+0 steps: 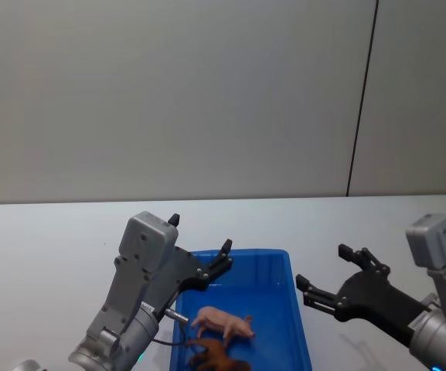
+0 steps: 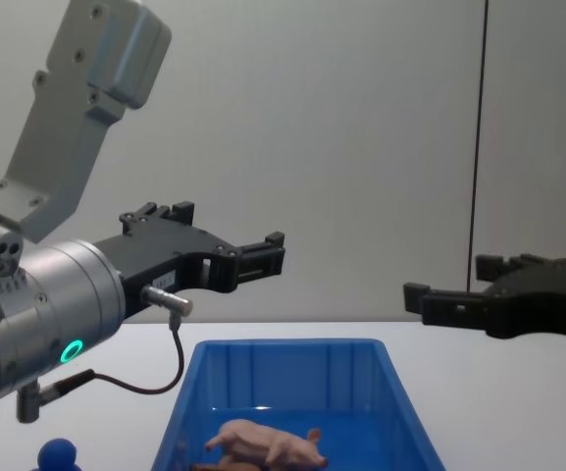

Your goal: Pick up the two dolls from the table and place them into the box.

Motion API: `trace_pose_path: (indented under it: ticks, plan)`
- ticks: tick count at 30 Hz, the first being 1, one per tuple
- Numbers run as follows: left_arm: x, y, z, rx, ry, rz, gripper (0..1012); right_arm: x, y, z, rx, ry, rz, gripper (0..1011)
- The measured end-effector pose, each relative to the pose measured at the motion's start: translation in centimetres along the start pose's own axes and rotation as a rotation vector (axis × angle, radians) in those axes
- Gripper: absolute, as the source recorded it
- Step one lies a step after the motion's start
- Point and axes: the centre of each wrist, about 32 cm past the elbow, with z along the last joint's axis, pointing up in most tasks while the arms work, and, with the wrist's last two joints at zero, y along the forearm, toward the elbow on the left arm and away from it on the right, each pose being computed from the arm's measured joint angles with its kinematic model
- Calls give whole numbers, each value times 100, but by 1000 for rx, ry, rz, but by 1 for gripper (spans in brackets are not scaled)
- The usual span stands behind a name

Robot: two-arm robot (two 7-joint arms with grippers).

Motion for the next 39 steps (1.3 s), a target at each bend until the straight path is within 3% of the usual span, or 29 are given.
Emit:
trace_pose_path:
  ticks: [12, 22, 30, 39]
  plan:
    - [42, 51, 1, 20, -23, 9, 1003, 23, -84, -23, 5, -21, -16, 1001]
    - [139, 238, -40, 68, -35, 53, 1003, 31, -112, -31, 6, -27, -21, 1001]
    - [224, 440, -136, 118, -20, 93, 1003, 33, -122, -33, 7, -30, -22, 1001]
    - [283, 620, -293, 170, 24, 127, 1003, 36, -128, -34, 7, -32, -24, 1001]
